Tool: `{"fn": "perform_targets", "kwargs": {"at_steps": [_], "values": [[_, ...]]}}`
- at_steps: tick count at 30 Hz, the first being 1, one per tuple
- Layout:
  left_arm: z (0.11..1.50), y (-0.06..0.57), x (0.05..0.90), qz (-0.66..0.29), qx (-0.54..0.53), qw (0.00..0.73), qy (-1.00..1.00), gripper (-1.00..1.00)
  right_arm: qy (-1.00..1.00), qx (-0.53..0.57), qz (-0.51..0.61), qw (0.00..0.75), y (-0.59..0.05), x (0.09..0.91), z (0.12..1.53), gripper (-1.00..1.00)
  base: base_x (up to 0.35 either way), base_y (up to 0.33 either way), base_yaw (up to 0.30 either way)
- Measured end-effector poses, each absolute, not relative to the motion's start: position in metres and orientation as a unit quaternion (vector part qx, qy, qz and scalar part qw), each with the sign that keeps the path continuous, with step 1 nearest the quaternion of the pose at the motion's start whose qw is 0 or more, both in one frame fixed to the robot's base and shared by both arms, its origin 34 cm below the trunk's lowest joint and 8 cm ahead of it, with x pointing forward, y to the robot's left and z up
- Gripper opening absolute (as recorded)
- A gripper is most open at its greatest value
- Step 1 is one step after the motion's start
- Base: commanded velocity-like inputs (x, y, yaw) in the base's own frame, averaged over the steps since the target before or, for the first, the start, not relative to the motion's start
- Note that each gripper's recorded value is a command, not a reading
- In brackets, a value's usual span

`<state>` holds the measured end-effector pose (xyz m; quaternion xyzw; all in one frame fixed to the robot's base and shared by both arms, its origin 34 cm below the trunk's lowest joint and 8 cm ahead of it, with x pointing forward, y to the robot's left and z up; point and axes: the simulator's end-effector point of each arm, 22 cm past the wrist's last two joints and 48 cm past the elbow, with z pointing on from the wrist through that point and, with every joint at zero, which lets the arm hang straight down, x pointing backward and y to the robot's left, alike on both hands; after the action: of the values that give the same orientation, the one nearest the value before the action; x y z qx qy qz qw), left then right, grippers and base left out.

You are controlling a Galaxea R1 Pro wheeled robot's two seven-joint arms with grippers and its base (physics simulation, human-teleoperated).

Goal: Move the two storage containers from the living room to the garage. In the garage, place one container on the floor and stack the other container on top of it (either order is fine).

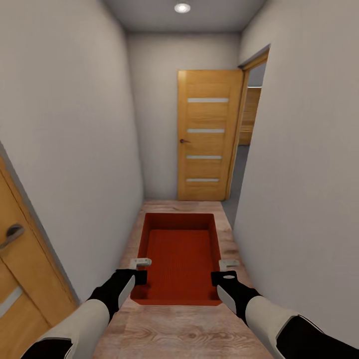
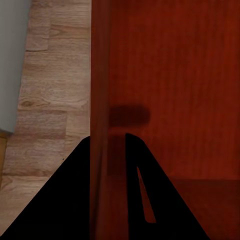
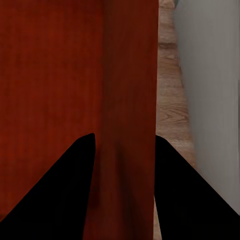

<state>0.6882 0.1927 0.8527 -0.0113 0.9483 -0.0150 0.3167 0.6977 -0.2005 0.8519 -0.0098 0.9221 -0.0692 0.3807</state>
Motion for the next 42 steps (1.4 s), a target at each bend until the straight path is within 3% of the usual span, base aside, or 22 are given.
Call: {"fn": "perform_targets", "kwargs": {"at_steps": [42], "values": [[0.8527, 0.1928, 0.6882, -0.015, -0.011, 0.317, 0.948, -1.00, 0.922, -0.010, -0.069, 0.381, -0.2004, 0.6978, 0.8519, -1.00, 0.323, 0.048, -0.002]]}}
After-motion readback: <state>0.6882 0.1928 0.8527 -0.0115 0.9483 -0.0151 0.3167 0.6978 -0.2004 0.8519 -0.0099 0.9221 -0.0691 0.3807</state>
